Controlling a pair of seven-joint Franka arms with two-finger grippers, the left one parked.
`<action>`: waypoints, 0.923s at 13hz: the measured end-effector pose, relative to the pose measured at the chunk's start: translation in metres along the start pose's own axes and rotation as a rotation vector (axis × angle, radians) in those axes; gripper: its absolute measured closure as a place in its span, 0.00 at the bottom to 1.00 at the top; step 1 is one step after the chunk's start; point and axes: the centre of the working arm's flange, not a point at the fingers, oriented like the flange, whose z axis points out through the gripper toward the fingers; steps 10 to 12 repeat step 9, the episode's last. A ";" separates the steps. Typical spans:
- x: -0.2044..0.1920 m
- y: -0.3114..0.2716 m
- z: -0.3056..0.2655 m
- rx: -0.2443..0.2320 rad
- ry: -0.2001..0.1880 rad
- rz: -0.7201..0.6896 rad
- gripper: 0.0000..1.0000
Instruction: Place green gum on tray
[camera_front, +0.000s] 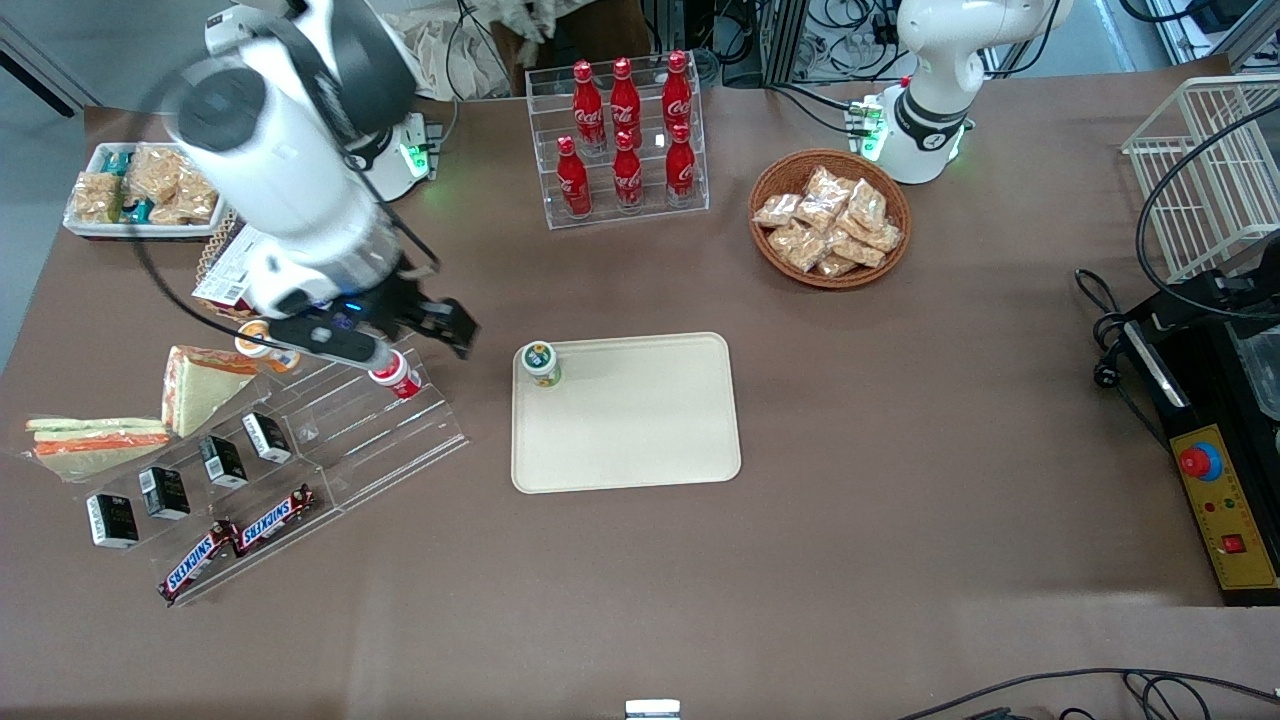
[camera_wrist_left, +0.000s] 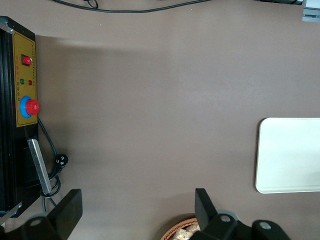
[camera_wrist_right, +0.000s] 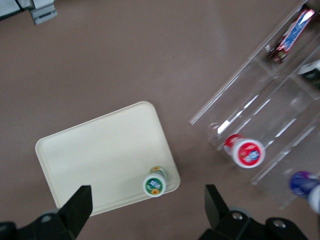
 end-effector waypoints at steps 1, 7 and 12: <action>0.012 0.017 -0.018 -0.020 0.017 -0.027 0.00; 0.108 0.206 -0.049 -0.083 0.064 -0.091 0.00; 0.120 0.252 -0.053 -0.075 0.059 -0.121 0.00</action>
